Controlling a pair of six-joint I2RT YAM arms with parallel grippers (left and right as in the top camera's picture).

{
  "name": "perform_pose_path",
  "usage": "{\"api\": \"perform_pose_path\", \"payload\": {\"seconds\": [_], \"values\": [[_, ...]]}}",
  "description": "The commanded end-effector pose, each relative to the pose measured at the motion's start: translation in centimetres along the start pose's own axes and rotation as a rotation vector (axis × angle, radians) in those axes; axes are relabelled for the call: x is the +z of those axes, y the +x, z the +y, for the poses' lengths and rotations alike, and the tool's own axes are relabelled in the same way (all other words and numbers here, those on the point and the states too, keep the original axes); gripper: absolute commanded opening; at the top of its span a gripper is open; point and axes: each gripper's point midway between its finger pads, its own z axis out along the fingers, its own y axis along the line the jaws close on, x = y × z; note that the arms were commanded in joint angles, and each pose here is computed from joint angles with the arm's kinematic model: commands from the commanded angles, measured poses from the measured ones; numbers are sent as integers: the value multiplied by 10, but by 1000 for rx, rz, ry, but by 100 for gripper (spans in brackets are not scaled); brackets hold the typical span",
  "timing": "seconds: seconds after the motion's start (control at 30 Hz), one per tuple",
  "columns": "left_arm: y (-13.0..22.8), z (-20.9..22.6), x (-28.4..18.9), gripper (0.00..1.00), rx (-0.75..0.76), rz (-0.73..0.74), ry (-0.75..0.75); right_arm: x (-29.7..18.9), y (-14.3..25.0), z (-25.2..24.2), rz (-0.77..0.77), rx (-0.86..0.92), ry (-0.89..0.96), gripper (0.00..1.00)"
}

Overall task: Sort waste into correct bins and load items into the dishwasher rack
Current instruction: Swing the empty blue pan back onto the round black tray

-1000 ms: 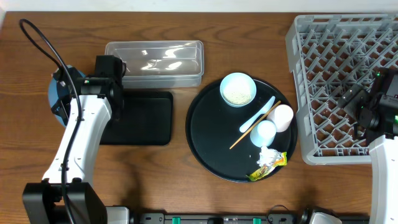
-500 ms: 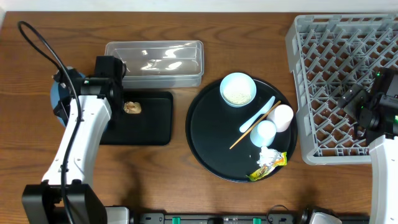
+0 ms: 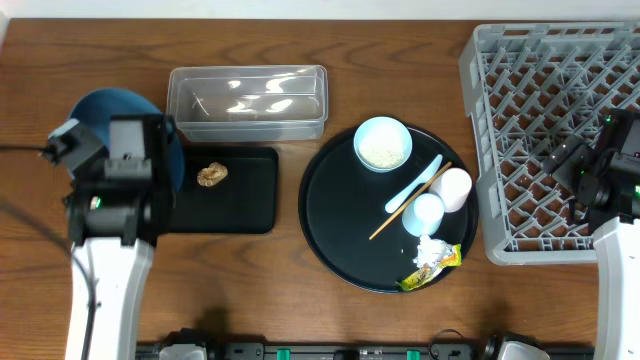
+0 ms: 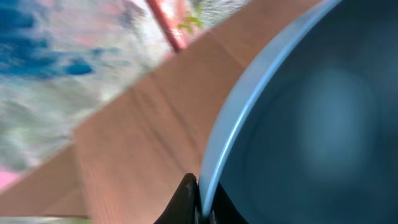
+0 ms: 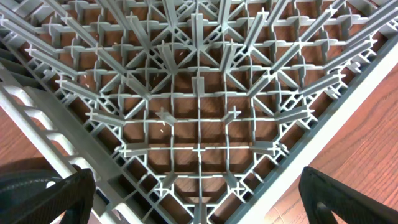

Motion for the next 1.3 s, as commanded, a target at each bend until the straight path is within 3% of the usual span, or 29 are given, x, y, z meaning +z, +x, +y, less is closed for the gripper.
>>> {"api": "perform_pose_path", "payload": {"seconds": [0.0,0.23,0.37,0.87,1.1,1.27], "values": [[8,-19,-19,6,-120,75,217,-3,-6,-1,-15,2,1,99],[39,-87,-79,6,-142,343,746,-3,-6,-1,-15,2,1,99],[69,-114,-110,6,-41,496,918,-3,-6,-1,-15,2,1,99],[171,-160,-136,6,382,732,859,-3,-6,-1,-15,2,1,99],[188,-171,-105,6,443,688,679,-3,-6,-1,-15,2,1,99],[209,-179,-96,6,496,743,625,-3,-6,-1,-15,2,1,99]]}}
